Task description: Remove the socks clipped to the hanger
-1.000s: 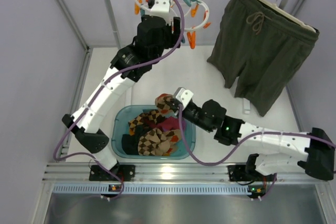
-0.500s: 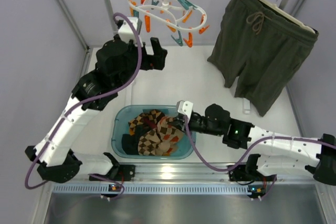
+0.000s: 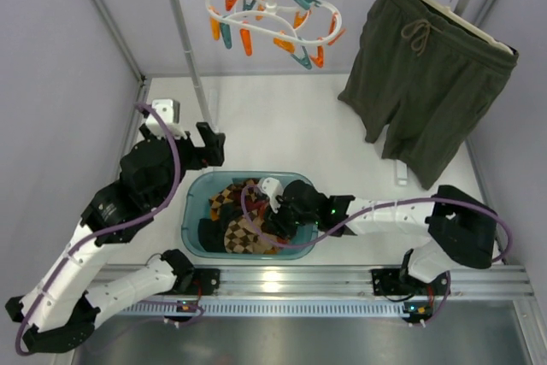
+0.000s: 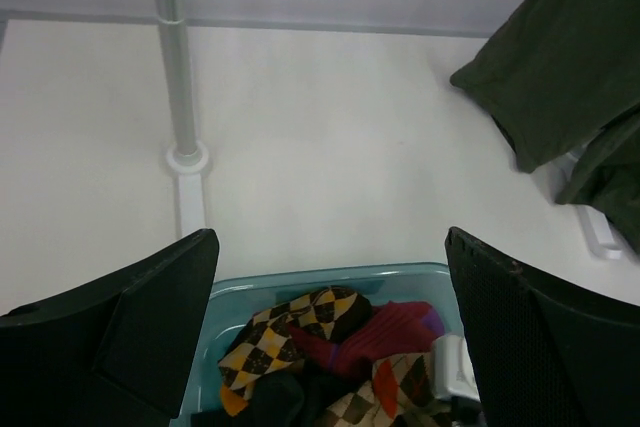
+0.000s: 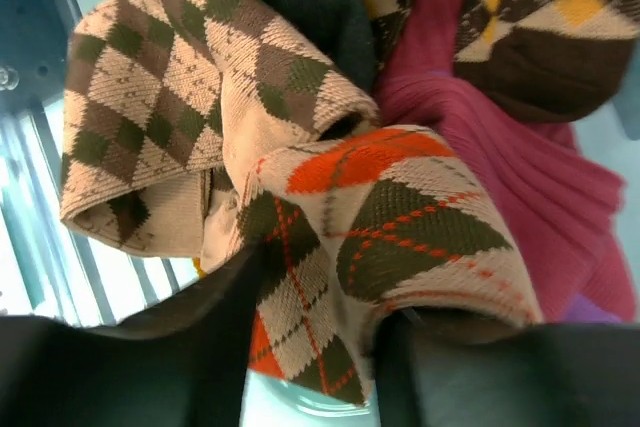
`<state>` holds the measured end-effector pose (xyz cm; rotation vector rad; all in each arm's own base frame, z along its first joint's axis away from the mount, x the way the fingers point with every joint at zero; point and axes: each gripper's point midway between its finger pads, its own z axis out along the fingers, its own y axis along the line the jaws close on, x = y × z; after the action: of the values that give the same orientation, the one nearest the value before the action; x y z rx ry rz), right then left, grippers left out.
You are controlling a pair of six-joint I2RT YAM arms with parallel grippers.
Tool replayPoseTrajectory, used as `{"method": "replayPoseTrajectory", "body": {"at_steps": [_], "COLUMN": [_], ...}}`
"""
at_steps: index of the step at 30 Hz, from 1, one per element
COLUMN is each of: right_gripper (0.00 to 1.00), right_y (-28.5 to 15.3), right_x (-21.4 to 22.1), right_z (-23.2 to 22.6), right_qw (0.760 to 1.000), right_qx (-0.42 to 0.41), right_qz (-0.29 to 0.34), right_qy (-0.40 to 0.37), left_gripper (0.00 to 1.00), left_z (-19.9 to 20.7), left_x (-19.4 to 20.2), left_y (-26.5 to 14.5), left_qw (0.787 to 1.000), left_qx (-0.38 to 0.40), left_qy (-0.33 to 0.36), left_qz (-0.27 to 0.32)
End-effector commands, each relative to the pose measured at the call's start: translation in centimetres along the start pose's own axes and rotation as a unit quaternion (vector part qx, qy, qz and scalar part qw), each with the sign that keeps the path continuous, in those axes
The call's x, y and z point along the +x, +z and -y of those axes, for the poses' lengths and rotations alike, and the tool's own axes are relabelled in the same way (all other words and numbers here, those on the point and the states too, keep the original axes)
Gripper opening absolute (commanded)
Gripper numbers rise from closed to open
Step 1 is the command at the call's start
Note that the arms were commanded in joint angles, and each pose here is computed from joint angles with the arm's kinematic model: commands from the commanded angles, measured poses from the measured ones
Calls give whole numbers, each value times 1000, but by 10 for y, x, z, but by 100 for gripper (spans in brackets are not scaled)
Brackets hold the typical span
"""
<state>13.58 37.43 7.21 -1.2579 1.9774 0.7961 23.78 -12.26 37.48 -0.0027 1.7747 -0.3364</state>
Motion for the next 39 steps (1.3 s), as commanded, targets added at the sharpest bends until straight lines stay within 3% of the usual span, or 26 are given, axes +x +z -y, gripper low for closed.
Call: {"method": "replayPoseTrajectory", "body": {"at_steps": [1,2,4,6,7,8,10,12,14,15,18,21,22,23,25,27,29,37,39], "right_gripper": [44,51,57,74,78,90,99,99,99,99,99,99,99,100,100,99,99,99,99], "right_y": [-24,-32,-55,-82,-91,-101,-131,-167,-204,-235,-289,-314,-315,-324,-313,-328,-350,-394,-401], "right_x": [-69,-81,-88,-106,-96,-98,-92,-95,-86,-87,-63,-46,-49,-42,-36,-18,-20,-21,-18], "right_z": [-8,-6,-4,-6,-4,-3,11,29,78,94,135,159,161,174,182,199,197,156,154], "right_qw": [996,995,995,993,995,994,991,980,937,906,834,815,822,808,823,794,773,792,786], "right_qx": [12,20,31,38,45,48,96,159,308,357,467,495,484,501,484,525,552,536,546], "right_qz": [87,96,90,112,89,91,87,124,159,206,250,242,239,232,191,163,182,208,206], "right_qy": [4,-7,-13,-20,-22,-26,-25,-6,41,94,154,181,185,204,226,260,255,208,207], "left_gripper": [99,99,99,99,99,99,99,99,98,99,99,99,99,99,99,98,98,99,98], "left_z": [-23,-28,-33,-43,-48,-52,-60,-72,-91,-93,-92,-105,-109,-109,-112,-130,-148,-140,-134], "left_x": [15,21,37,47,49,51,55,54,63,65,65,59,58,62,62,62,63,65,64], "left_y": [-4,-6,-6,-12,-16,-19,-27,-35,-36,-36,-38,-36,-37,-31,-26,-21,-20,-27,-31], "left_qw": [999,998,998,997,996,996,996,995,990,990,992,990,990,990,992,989,984,987,989], "left_qx": [-48,-55,-60,-69,-76,-79,-77,-92,-138,-141,-124,-140,-136,-129,-113,-134,-171,-147,-131], "left_qy": [-4,-2,6,12,15,17,32,32,22,14,2,-4,11,15,13,3,-6,11,8], "left_qz": [-2,-9,-23,-32,-33,-32,-28,-10,3,8,14,36,45,53,56,59,52,61,73]}}
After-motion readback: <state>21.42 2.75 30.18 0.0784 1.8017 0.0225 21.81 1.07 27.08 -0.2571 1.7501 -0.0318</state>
